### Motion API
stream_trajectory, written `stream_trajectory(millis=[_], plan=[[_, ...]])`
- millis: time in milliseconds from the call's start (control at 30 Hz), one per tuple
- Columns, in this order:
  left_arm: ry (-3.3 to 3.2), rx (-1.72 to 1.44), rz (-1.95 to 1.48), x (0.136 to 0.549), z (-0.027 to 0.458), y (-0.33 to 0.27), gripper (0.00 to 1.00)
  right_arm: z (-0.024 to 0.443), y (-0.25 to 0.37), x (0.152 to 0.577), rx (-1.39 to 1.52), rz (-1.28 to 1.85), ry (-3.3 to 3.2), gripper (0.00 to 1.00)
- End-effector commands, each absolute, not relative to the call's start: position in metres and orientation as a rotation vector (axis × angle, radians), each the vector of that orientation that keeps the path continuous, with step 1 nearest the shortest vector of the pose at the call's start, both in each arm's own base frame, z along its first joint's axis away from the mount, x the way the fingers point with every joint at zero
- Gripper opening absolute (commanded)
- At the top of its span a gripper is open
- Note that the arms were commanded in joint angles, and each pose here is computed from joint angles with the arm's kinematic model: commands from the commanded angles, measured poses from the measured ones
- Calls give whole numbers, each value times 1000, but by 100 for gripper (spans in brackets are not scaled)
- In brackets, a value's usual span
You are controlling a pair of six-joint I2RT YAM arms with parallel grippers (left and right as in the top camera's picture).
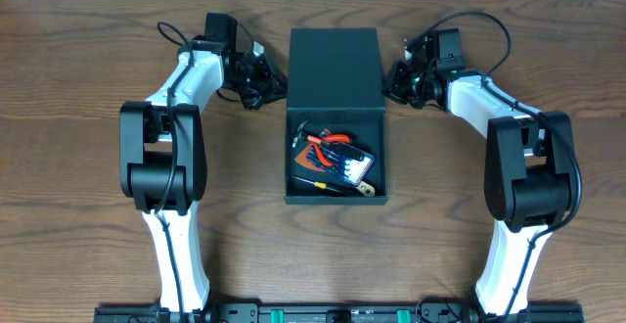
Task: Pack container
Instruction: 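Push the box lid closed with both grippers from either side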
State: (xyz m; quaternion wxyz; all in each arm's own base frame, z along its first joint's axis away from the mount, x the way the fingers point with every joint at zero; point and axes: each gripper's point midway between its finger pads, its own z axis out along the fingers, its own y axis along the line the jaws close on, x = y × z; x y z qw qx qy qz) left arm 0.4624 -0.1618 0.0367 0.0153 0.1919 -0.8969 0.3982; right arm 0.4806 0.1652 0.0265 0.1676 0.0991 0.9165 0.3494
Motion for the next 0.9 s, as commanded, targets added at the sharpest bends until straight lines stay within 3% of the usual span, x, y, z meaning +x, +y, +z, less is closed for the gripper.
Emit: stream_trajectory(millis=[0, 500, 867], plan=[[-2801, 401, 1365, 461, 64, -181, 6, 59, 187, 480, 64, 1076, 2531, 1], [-2943, 188, 1446, 465, 111, -180, 6, 132, 187, 483, -128, 1018, 2360, 1], [-3025, 80, 1486, 451, 167, -170, 6, 165, 184, 460, -193, 1000, 2361, 1]])
